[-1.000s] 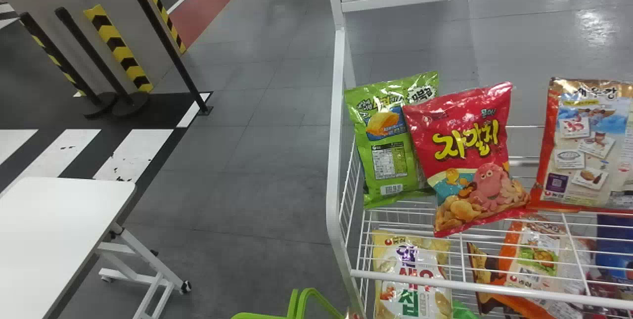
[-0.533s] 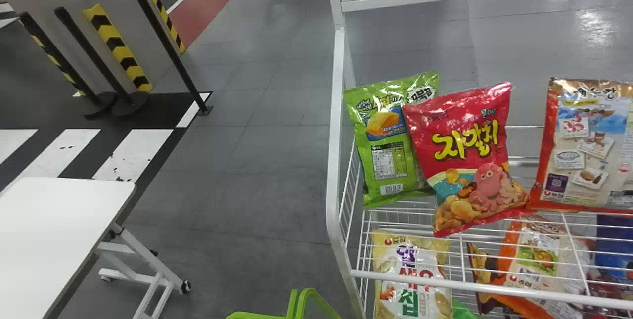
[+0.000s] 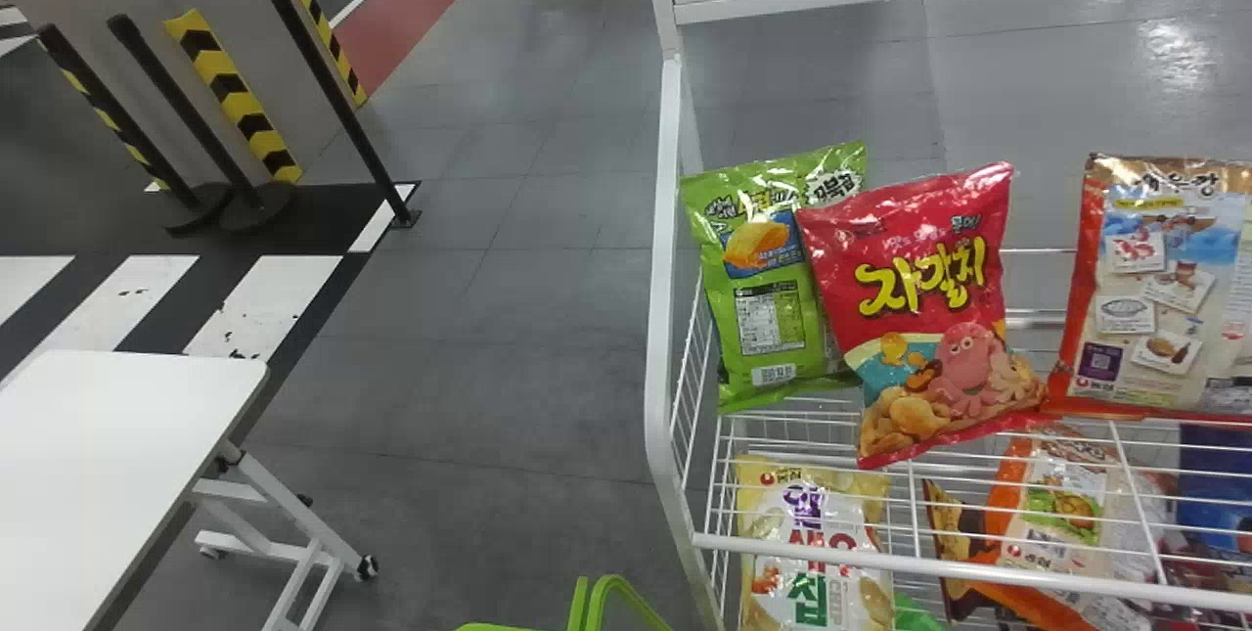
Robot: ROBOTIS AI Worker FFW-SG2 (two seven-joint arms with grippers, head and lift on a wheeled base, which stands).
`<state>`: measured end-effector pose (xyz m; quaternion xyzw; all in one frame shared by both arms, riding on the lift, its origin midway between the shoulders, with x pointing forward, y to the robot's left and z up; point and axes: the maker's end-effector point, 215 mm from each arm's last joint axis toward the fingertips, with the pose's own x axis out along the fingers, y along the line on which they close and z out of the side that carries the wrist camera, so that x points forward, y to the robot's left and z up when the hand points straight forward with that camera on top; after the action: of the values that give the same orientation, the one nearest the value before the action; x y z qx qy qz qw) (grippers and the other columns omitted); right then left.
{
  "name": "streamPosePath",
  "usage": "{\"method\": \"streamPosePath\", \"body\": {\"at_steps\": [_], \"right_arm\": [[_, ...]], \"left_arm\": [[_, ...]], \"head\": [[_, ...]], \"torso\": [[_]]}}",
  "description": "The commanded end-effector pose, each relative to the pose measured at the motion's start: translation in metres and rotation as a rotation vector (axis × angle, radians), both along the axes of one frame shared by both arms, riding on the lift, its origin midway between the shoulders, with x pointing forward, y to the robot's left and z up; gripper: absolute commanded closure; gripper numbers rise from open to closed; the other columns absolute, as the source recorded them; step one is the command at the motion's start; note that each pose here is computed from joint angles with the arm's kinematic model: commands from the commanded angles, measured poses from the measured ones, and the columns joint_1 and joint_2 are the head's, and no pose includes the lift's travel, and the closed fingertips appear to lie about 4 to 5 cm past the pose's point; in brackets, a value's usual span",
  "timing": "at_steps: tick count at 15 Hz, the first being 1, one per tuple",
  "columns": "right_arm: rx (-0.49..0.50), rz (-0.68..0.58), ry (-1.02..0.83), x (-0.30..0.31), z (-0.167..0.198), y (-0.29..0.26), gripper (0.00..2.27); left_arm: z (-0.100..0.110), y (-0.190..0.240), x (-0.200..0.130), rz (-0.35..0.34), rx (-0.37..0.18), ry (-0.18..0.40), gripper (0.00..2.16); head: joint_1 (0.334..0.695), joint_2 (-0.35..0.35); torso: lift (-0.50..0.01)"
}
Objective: Hold basket handle with left hand then pick spicy shrimp crackers with right hand and place into basket
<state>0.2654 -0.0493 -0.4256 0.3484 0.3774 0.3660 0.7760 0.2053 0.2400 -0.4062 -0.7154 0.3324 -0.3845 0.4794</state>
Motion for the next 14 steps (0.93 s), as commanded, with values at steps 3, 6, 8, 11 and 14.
{"method": "streamPosePath", "body": {"at_steps": [3,6,8,11,14], "right_arm": [[-0.157,-0.166,-0.212,0.043,-0.013,-0.054,0.13],[-0.263,-0.245,-0.342,0.061,-0.024,-0.085,0.13],[-0.317,-0.290,-0.422,0.067,-0.025,-0.101,0.14],[-0.370,-0.351,-0.563,0.066,-0.016,-0.120,0.14],[-0.427,-0.436,-0.704,0.060,-0.005,-0.142,0.14]], "left_arm": [[-0.001,0.000,0.001,0.004,-0.012,0.002,2.15],[-0.002,0.000,0.001,0.007,-0.012,0.002,2.15],[-0.002,0.000,0.001,0.006,-0.011,0.002,2.15],[-0.003,0.000,0.001,0.008,-0.012,0.005,2.15],[-0.006,0.000,0.001,0.011,-0.010,0.009,2.15]], "head": [[0.695,0.350],[0.695,0.310],[0.695,0.244],[0.695,0.201],[0.695,0.147]], "torso": [[-0.010],[-0.010],[-0.010],[-0.010],[-0.010]]}}
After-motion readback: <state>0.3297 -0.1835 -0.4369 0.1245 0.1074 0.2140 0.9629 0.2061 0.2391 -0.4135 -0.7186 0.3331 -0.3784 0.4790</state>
